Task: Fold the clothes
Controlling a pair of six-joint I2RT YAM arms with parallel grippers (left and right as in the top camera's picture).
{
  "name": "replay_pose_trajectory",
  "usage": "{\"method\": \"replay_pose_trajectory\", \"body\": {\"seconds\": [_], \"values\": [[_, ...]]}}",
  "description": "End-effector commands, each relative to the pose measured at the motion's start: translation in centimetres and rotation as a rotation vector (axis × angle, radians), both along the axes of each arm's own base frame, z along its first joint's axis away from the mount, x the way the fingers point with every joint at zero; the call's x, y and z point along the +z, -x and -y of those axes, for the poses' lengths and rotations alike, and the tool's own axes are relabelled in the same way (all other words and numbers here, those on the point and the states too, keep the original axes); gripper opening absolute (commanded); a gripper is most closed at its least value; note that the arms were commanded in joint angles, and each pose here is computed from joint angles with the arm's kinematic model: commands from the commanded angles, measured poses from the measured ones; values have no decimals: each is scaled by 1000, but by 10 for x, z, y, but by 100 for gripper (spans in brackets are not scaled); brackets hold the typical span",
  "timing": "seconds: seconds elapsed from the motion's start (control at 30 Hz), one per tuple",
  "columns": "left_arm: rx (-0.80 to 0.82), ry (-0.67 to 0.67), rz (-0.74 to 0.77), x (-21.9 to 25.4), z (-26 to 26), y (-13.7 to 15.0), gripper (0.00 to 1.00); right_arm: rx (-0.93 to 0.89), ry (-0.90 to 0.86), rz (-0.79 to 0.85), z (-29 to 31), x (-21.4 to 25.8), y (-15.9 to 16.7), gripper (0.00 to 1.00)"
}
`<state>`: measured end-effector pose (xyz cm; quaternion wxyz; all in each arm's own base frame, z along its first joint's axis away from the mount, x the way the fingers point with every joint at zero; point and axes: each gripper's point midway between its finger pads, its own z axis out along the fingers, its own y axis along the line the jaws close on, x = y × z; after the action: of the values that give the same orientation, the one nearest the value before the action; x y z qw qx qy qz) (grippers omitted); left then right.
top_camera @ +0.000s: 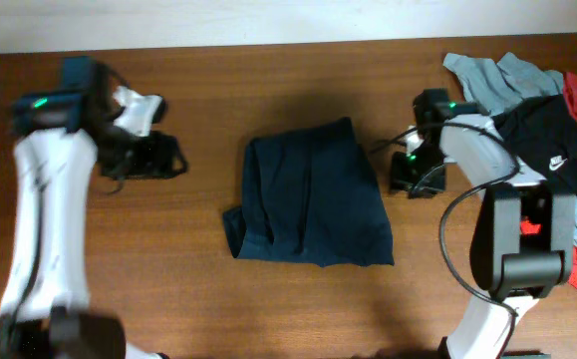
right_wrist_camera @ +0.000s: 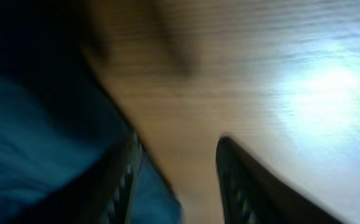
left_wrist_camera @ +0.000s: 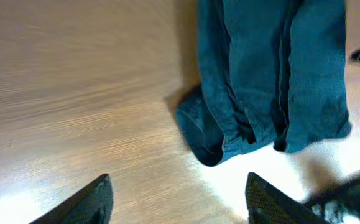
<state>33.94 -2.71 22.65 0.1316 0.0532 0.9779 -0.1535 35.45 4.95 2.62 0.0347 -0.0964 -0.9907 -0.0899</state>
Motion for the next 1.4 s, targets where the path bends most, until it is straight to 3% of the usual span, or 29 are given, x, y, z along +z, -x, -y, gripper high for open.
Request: {"method": "replay_pose_trajectory", "body": {"seconds": [0.0, 0.2, 0.33, 0.4, 0.47, 0.6, 0.77, 0.97, 1.07, 1.1, 1.2, 1.23, 1.37], "values": [[163, -71, 139, 50, -33, 22, 70, 102, -124, 7, -72, -6, 11, 43], [226, -69, 226, 77, -41, 40, 71, 297, -163, 88, -180, -7, 33, 43], [226, -70, 216, 78, -40, 47, 71, 424, -336, 203, -277, 8, 53, 43], [226, -70, 215, 78, -39, 47, 70, 583, -480, 351, -340, 30, 65, 50], [225, -69, 215, 78, -39, 47, 71, 685, -501, 418, -358, 39, 72, 52], [207, -59, 196, 76, -33, 50, 75, 647, -403, 382, -329, 35, 60, 52], [115, -48, 21, 38, -8, 77, 69, 476, -185, 372, -207, 81, 9, 52], [-32, -47, -128, -60, 34, 89, 71, 275, -151, 509, -108, 166, -11, 63], [52, -56, -199, -118, 39, 98, 70, 181, -123, 534, -64, 190, -3, 66], [141, -64, -237, -140, 34, 104, 59, 159, -116, 530, -55, 192, -1, 66], [286, -63, -298, -177, 28, 119, 7, 144, -96, 505, -37, 190, 5, 66], [303, -61, -304, -185, 28, 122, 1, 136, -92, 496, -34, 189, 6, 66], [334, -51, -288, -218, 27, 128, 0, 130, -89, 496, -32, 189, 6, 66]]}}
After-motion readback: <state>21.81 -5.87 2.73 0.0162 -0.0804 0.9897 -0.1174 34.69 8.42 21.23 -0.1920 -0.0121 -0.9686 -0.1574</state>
